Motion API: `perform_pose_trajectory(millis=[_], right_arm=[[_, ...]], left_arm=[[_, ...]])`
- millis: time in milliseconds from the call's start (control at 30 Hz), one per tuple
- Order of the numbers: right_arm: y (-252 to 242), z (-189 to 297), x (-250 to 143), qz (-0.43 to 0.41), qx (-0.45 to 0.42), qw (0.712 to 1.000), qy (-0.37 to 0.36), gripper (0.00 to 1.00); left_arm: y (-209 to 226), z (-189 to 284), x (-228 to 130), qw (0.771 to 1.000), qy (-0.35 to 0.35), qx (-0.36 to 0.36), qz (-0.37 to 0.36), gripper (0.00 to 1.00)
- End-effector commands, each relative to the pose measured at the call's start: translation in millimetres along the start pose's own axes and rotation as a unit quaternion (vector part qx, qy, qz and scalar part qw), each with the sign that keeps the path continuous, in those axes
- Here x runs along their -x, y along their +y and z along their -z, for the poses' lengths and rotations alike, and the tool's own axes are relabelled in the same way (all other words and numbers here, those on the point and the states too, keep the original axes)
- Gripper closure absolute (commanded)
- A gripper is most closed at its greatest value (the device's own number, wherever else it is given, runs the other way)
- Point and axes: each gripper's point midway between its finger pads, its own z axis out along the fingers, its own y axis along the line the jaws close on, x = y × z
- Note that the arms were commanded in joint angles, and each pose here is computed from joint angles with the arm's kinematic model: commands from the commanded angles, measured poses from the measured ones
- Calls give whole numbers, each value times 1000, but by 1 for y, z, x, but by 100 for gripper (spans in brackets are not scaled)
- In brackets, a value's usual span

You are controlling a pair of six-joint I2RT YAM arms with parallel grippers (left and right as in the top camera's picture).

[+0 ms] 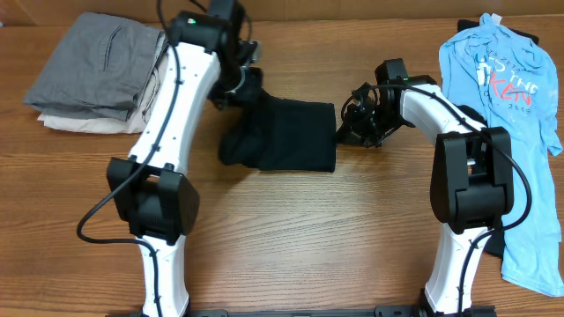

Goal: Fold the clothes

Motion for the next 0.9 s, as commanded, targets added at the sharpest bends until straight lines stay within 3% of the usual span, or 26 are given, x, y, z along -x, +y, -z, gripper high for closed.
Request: perform_pose_trajectory(millis=[0, 167, 300, 467, 500, 667, 867], right_arm=[[13, 9, -2, 11, 13, 1000, -7, 96], [13, 9, -2, 11, 13, 1000, -6, 96], [13, 9, -1, 12, 14, 1000, -9, 96], [25, 36, 16, 18, 49, 998, -38, 96], [28, 49, 23, 19, 56, 997, -52, 96], [40, 153, 53, 24, 71, 985, -152, 94], [27, 258, 58, 12, 43, 967, -251, 76]], left_arm=[[-51, -1, 1, 999, -8, -45, -24, 96], [-90, -15, -5, 997, -13, -21, -75, 91], [-104, -37, -7, 995, -11, 6, -97, 69], [-104, -69, -9, 995, 14, 10, -99, 8], [-104, -75, -9, 995, 19, 8, -99, 0], [-106, -80, -6, 995, 16, 2, -99, 0], [-112, -62, -3, 995, 6, -3, -104, 0]])
